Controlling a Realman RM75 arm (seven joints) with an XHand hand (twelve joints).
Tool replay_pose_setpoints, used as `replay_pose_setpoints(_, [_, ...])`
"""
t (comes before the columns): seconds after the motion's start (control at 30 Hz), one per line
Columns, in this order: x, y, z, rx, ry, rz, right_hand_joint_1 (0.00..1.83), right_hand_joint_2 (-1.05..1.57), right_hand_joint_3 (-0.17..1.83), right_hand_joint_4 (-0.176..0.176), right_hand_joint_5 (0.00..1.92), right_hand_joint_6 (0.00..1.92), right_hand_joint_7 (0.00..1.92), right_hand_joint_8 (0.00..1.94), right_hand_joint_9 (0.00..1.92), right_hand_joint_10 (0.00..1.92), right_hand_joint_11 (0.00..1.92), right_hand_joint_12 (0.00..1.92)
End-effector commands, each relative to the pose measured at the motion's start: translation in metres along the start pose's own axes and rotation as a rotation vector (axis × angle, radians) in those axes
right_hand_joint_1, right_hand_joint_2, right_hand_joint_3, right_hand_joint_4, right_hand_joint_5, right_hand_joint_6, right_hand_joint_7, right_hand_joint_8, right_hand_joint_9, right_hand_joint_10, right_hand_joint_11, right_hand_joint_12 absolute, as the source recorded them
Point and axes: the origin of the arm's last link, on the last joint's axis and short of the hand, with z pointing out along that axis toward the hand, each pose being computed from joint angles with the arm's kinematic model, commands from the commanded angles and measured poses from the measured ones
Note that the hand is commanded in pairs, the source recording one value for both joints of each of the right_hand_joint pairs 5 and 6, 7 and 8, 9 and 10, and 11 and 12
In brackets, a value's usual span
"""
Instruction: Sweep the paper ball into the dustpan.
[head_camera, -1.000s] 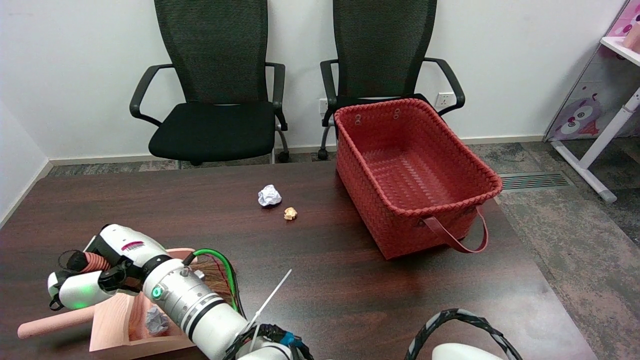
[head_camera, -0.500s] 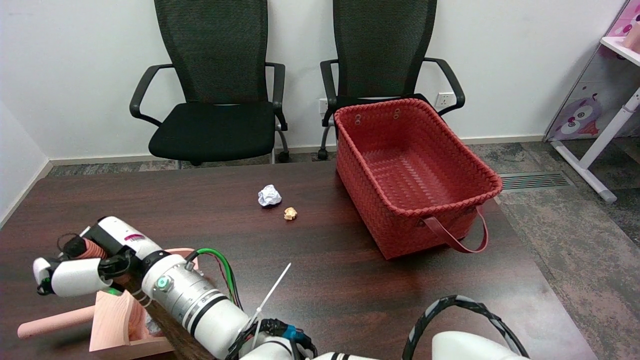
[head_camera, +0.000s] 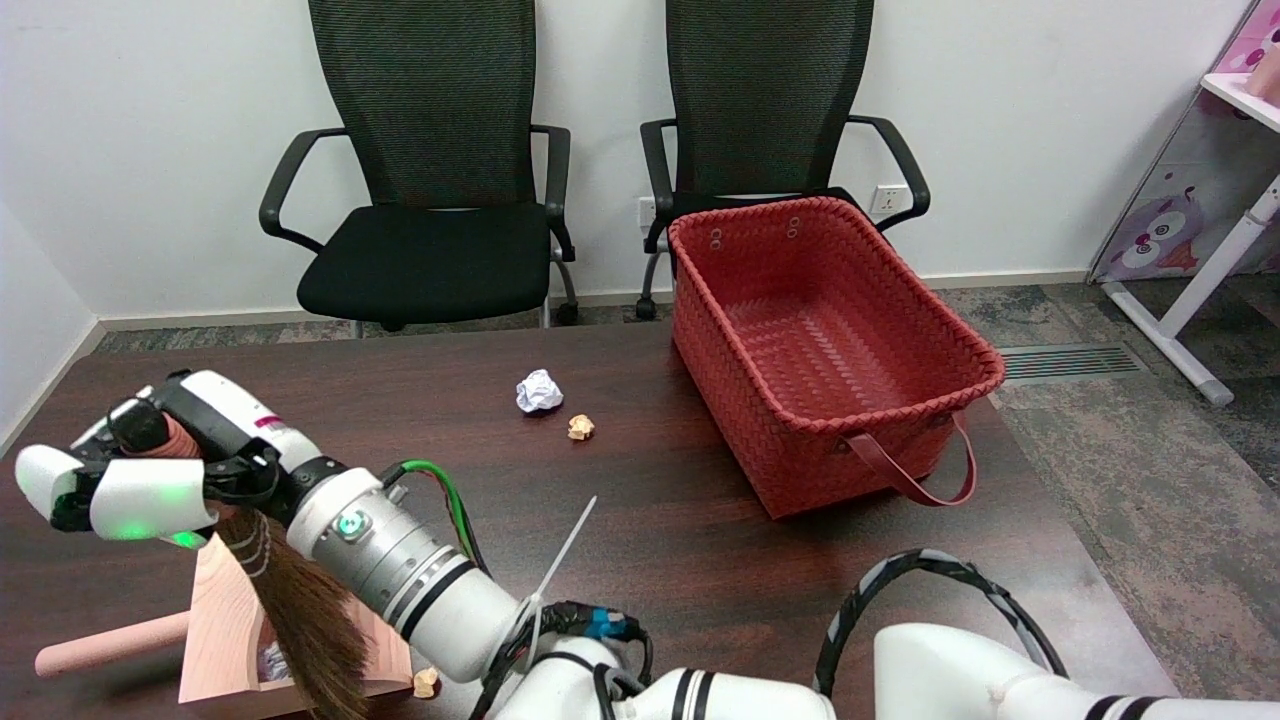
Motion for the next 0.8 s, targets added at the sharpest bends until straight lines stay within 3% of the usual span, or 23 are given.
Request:
replay_pose_setpoints(0.03, [0.015,-0.035,-0.005,0.239,-0.149,0.196,0.92,1.38,1.52,-0.002,1.92,1.92,1.92,1.92,1.92,1.92,1.92,1.92])
replay_pose_setpoints(0.27, [0.026,-0.053,-0.013,0.313,-0.158,0.259,0.92,1.39,1.47,-0.002,1.92,1.92,1.92,1.92,1.92,1.92,1.92,1.92])
replay_pose_setpoints(0.43, [0.034,-0.053,-0.02,0.231,-0.146,0.114,0.91,1.42,1.45,-0.002,1.92,1.92,1.92,1.92,1.92,1.92,1.92,1.92])
replay_pose_setpoints(0.6, [0.037,-0.044,-0.029,0.128,-0.04,-0.01,0.91,1.43,1.67,-0.002,1.92,1.92,1.92,1.92,1.92,1.92,1.92,1.92])
replay_pose_setpoints(0.8, [0.036,-0.033,-0.035,0.061,0.05,-0.127,0.89,1.51,1.72,-0.009,1.92,1.92,1.92,1.92,1.92,1.92,1.92,1.92])
